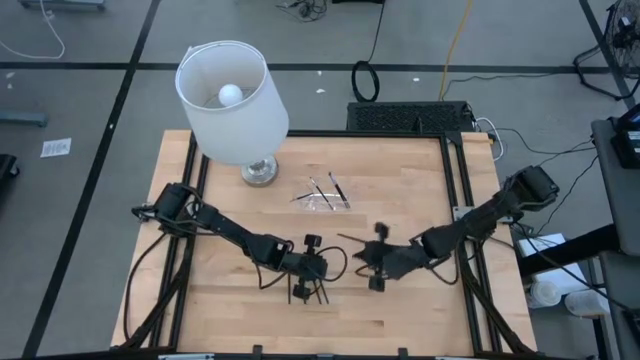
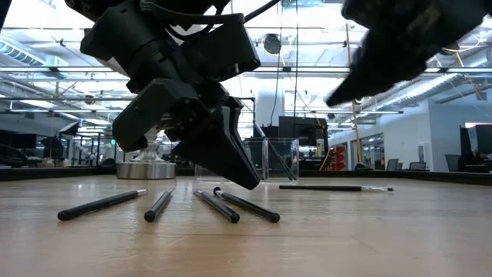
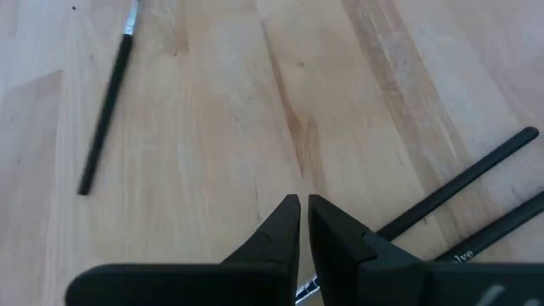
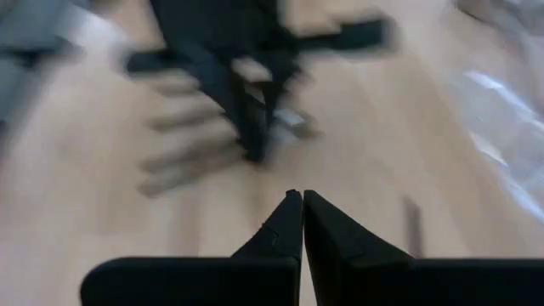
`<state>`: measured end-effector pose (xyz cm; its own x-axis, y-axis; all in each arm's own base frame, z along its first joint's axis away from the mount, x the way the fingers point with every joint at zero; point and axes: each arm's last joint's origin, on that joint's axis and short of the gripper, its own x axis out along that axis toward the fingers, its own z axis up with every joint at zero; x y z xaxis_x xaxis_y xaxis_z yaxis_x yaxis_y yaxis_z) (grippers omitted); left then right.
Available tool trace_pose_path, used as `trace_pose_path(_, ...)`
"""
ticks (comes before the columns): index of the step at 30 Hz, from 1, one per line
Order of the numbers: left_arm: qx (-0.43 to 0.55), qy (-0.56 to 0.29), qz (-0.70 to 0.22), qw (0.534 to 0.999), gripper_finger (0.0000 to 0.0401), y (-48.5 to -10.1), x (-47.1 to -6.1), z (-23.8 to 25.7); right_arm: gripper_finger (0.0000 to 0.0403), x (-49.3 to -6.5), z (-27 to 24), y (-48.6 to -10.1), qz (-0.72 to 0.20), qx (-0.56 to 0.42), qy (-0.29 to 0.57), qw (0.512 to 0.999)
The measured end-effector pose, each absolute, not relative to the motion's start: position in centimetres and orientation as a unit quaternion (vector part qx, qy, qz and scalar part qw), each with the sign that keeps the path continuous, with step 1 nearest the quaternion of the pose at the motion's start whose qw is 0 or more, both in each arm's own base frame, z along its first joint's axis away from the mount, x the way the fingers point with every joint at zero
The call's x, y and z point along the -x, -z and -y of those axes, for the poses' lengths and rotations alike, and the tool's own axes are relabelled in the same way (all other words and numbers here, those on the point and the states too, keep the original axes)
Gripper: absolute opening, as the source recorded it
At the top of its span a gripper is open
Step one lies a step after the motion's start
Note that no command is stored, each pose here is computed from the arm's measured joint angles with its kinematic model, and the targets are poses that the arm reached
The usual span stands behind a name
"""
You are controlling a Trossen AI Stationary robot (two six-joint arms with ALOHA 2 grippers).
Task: Put items in baskets/containers
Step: Put the black eyeshadow brush into the transparent organizer
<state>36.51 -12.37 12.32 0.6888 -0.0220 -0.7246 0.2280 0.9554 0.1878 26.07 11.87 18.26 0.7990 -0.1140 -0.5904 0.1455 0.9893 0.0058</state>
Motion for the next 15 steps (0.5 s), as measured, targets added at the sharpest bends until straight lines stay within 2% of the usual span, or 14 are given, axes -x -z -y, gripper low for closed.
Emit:
trace_pose_path(2,-0.133,0.065,-0.386,0.91,0.0037,-12.3,-36.5,12.4,0.0,-25.3,-12.0,-18.3,-0.334,-0.006,0.133,0.933)
trace_pose_path(8,-0.129,0.065,-0.384,0.912,0.0037,-12.4,-36.6,12.4,0.0,-23.0,-10.8,-16.7,-0.417,-0.012,0.246,0.875)
trace_pose_path(11,-0.128,0.065,-0.377,0.915,0.0037,-12.5,-36.7,12.5,0.0,-22.3,-9.4,-16.0,-0.412,0.015,0.311,0.856)
trace_pose_path(15,-0.124,0.066,-0.362,0.922,0.0037,-12.7,-36.9,12.6,0.0,-22.3,-7.0,-14.9,-0.454,0.014,0.321,0.831)
